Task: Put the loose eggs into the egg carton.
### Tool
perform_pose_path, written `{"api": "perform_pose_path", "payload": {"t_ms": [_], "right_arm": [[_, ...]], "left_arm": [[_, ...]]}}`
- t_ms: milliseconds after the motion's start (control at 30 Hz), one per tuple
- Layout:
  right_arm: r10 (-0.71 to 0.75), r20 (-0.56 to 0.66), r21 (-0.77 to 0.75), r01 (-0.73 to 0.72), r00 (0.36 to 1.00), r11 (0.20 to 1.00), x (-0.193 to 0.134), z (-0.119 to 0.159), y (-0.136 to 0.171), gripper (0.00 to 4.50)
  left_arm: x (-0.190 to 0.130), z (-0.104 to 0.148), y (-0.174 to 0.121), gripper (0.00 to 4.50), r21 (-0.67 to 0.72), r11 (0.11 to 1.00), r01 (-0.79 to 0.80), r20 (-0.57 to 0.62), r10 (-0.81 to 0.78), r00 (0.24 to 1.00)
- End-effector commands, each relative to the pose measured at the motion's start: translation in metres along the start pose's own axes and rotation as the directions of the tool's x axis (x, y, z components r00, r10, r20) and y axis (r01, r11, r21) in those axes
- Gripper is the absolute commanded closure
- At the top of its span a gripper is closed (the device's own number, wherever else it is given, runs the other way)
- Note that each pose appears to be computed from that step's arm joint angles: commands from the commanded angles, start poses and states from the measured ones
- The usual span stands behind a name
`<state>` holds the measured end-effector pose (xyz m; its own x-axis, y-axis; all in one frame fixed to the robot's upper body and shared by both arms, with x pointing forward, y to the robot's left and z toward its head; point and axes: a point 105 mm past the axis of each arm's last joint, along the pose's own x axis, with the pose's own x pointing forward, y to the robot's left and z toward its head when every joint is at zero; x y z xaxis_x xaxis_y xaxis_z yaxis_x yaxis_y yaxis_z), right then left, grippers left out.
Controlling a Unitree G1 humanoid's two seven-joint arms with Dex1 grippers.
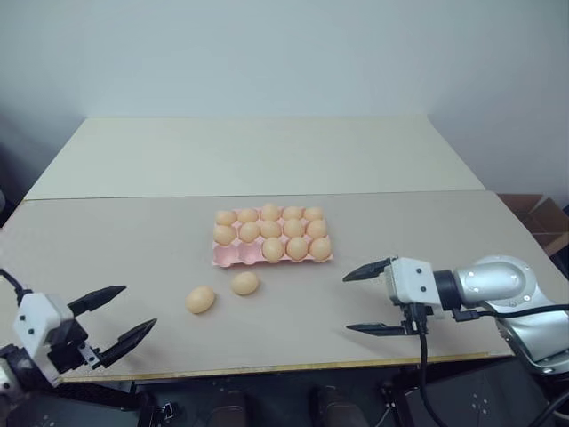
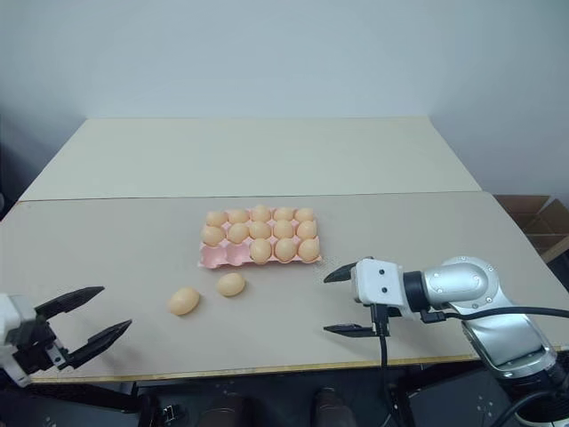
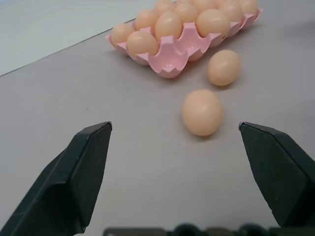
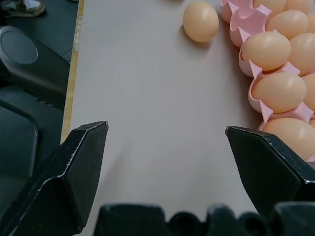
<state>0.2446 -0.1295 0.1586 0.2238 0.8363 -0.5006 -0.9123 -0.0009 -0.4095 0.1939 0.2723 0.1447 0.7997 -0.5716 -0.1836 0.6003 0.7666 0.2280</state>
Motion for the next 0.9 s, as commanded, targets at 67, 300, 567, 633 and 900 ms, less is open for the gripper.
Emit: {"api": "perform_pose_path", "payload": {"t_ms": [67,300,567,633,900], "right_arm": [[-0.043,0.012,-0.03,0.044,0.999,0.999,-0.006,0.01,-0.006,0.05],[-0.083,0.002,-0.027,0.083,0.997,0.996,-0.01,0.011,-0.012,0.05],[-0.124,-0.02,-0.01,0.124,0.992,0.992,-0.016,0.012,-0.012,0.05],[-0.137,-0.024,-0.009,0.137,0.99,0.991,-0.017,0.012,-0.013,0.05],[-0.167,-0.028,0.001,0.167,0.986,0.986,-0.017,0.013,-0.015,0.05]], "left_arm": [[0.022,-0.004,-0.008,0.0,0.012,0.996,0.083,0.004,-0.083,0.997],[0.061,-0.011,-0.011,0.0,0.02,0.989,0.148,-0.025,-0.147,0.989],[0.088,-0.017,-0.023,0.0,0.008,0.979,0.202,-0.046,-0.201,0.979],[0.093,-0.023,-0.023,0.0,0.005,0.981,0.193,-0.071,-0.192,0.979],[0.115,-0.032,-0.019,0.0,0.019,0.985,0.172,-0.123,-0.168,0.978]]}}
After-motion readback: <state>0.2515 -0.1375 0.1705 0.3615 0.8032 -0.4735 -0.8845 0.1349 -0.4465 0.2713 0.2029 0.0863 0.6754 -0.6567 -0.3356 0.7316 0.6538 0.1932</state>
